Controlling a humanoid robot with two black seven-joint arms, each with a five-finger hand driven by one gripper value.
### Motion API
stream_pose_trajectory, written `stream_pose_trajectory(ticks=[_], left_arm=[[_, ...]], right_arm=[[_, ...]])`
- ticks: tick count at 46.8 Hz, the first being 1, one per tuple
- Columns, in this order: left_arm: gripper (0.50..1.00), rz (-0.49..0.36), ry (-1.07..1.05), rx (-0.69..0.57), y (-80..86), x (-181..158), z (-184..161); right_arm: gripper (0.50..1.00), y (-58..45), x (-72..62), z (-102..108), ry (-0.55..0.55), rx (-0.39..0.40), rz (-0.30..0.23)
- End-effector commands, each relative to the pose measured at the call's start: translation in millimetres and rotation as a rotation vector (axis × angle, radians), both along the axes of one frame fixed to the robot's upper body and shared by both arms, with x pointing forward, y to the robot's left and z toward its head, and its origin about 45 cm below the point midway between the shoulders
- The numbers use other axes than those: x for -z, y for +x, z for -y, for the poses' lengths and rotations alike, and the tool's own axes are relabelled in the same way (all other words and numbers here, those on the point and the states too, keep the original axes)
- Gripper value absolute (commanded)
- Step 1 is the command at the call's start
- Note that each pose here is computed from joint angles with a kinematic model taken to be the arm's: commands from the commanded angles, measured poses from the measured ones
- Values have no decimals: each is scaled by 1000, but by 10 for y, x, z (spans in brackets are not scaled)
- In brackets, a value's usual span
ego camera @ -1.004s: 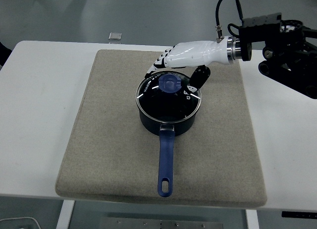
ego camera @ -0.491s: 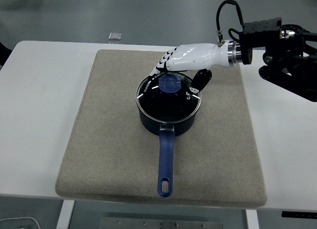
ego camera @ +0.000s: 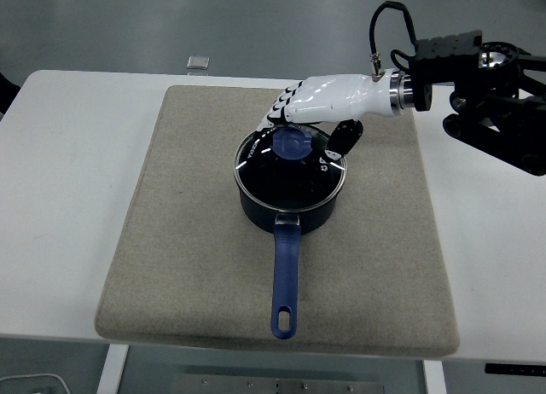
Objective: Lift the pot lid and place it to the right of the pot.
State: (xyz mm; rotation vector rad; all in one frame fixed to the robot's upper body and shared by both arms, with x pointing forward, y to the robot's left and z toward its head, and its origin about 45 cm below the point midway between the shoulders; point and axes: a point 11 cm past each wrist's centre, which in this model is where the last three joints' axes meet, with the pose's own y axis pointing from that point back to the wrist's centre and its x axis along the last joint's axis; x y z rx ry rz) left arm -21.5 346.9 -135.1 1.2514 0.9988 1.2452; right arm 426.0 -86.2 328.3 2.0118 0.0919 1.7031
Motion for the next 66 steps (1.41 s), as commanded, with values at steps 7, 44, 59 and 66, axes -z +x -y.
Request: stream_pose_trajectory(ticks=[7, 44, 59, 66], left_arm=[[1000, 0, 0, 0, -1, 0, 0], [1000, 0, 0, 0, -1, 0, 0], [1000, 0, 0, 0, -1, 0, 0], [1000, 0, 0, 0, -1, 0, 0]], right_arm=[[899, -12, 25, -14, -7, -6, -2], [899, 38, 6, 25, -23, 7, 15], [897, 76, -13, 51, -24, 12, 40], [899, 71, 1, 48, -27, 12, 36]])
